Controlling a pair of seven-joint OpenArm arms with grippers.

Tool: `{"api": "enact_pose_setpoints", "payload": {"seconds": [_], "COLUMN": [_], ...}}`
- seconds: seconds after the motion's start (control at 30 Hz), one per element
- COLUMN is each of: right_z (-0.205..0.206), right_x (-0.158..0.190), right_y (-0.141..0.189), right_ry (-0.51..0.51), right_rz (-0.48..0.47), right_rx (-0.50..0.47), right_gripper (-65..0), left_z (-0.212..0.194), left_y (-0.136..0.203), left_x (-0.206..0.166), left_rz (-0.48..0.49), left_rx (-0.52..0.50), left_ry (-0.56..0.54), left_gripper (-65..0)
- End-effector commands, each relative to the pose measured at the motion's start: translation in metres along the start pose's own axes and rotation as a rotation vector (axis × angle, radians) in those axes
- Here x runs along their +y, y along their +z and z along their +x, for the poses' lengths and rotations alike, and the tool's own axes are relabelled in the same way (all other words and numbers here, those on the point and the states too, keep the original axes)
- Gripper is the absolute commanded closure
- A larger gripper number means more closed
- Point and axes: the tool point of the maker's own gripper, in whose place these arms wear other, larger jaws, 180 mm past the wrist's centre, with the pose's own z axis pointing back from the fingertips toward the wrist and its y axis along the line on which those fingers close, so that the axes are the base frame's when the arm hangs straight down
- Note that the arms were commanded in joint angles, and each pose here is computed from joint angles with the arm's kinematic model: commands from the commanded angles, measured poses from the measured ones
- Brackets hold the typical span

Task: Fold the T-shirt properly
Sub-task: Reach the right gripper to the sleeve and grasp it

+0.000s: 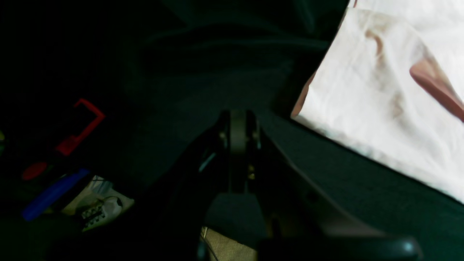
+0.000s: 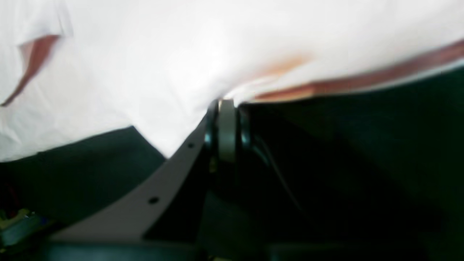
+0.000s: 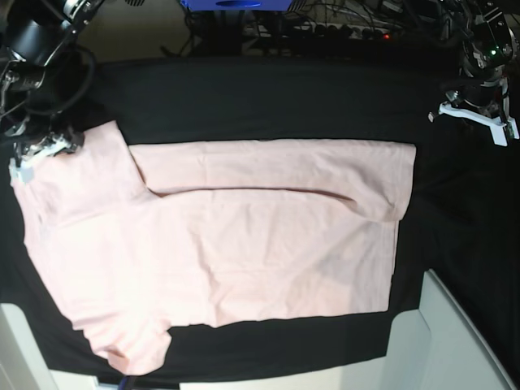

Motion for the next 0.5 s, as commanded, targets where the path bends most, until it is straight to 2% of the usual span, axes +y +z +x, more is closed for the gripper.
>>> {"api": "enact_pose_setpoints", "payload": {"seconds": [0.0,0.07,0.27,0.47], "right_z": [0.028,0.042,0.058,0.082], "right_x": [0.003,0.016,0.052,0.082], "right_y": [0.012,0.014,0.003,-0.004], "right_ry": [0.042,0.107,0.199,0.209], "right_rz": [-0.004,0.001,0.046,0.060], "right_rx": [-0.068,-0.060,-0.035,-0.051], "right_gripper": [0.0,0.0,0.0,0.0], "left_z": [0.011,0.011,0.006,0.003], "left_y": [0.002,0.002,0.003,0.003], "left_x": [0.002,0.002,0.001,-0.003], "left_rz": [0.003,0.002,0.006,-0.001], "left_rx": [-0.039,-0.038,-0.033,-0.028], "left_ry": [-0.008,-0.006,0.014,0.019], "left_gripper": [0.0,0.0,0.0,0.0]}}
